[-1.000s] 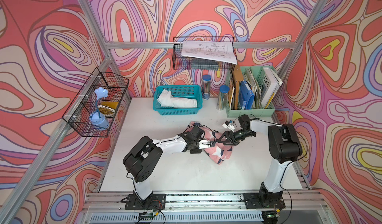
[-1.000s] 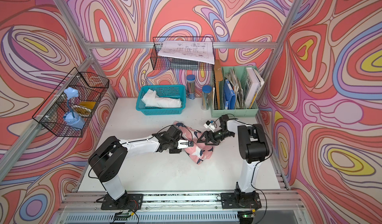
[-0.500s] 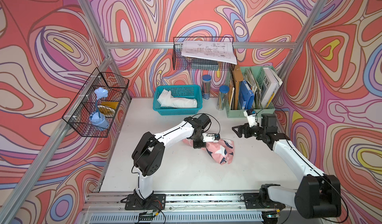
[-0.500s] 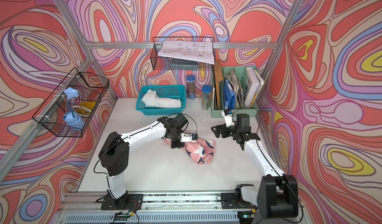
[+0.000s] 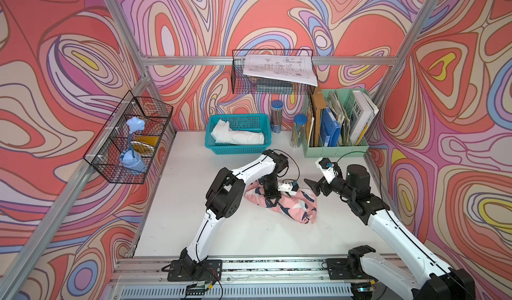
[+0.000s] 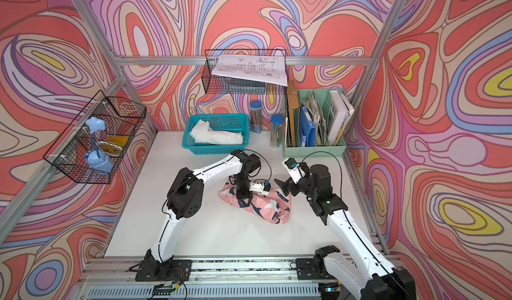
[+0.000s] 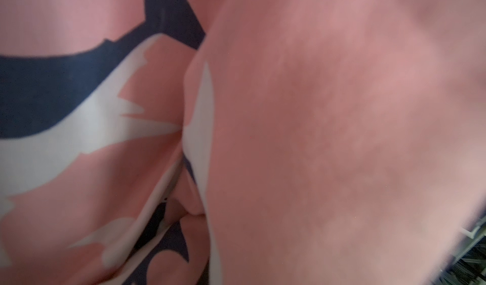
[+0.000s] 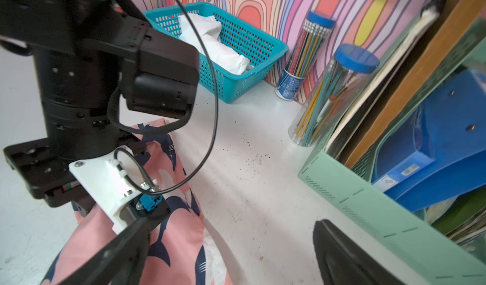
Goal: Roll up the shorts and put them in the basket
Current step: Roll the shorts at the center of the board.
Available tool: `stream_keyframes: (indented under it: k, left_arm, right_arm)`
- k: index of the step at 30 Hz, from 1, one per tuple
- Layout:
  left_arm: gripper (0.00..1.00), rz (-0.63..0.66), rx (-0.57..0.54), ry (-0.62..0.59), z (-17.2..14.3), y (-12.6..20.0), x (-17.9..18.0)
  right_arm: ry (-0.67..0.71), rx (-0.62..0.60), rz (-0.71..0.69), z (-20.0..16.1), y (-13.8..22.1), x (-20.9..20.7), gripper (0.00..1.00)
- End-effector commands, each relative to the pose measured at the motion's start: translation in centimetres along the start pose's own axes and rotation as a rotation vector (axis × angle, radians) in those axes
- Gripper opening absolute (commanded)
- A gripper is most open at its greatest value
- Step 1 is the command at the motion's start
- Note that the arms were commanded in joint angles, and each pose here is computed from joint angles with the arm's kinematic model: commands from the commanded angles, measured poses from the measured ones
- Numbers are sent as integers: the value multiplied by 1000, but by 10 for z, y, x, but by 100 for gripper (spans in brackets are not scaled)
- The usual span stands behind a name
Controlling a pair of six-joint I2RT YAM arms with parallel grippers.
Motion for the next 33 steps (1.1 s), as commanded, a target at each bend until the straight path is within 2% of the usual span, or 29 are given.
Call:
stream_keyframes:
  k: [1, 5, 8, 13, 16, 18, 19, 21, 22, 24, 29, 33]
  left_arm:
    - [0, -146, 40, 58, -5, -7, -8]
    - [0, -227, 51, 102, -3, -14, 0]
    - [0, -269, 66, 129, -3, -22, 5]
    - [0, -256, 109, 158, -4, -33, 15]
    - [0, -245, 121, 160, -5, -35, 17]
    - [0, -237, 123, 160, -5, -34, 18]
    - [0, -233, 122, 164, -4, -34, 20]
    - [0, -237, 121, 171, -4, -34, 21]
    - [0, -239, 117, 173, -3, -34, 21]
    - [0, -247, 117, 180, -3, -35, 22]
    - [0, -259, 118, 194, -3, -38, 23]
    - [0, -271, 105, 193, -2, -35, 21]
  right_arm:
    - [214, -53, 81, 9, 6, 28, 98]
    - [502, -72, 162, 2, 11, 72, 98]
    - [550, -56, 185, 1, 17, 85, 98]
    - [614, -78, 195, -2, 31, 95, 98]
    - [609, 18, 310, -11, 34, 102, 92]
    - [604, 117, 400, -19, 34, 107, 75]
    - [608, 159, 438, -24, 34, 111, 73]
    - [626, 173, 464, -24, 36, 117, 87]
    - [641, 164, 468, -23, 37, 121, 88]
    - [666, 159, 474, -21, 37, 129, 88]
    - [797, 264, 459, -34, 24, 155, 87]
    - [800, 283, 416, -37, 5, 170, 83]
Point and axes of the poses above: each gripper's point midway between its finger pads, its own y axis back along the fingers, its own x axis along the line the jaws close on, z = x × y, the point moved 7 cm from there along y, back along the fingers, and after that the axes turned 1 degree about y, right-handed, at the moved point
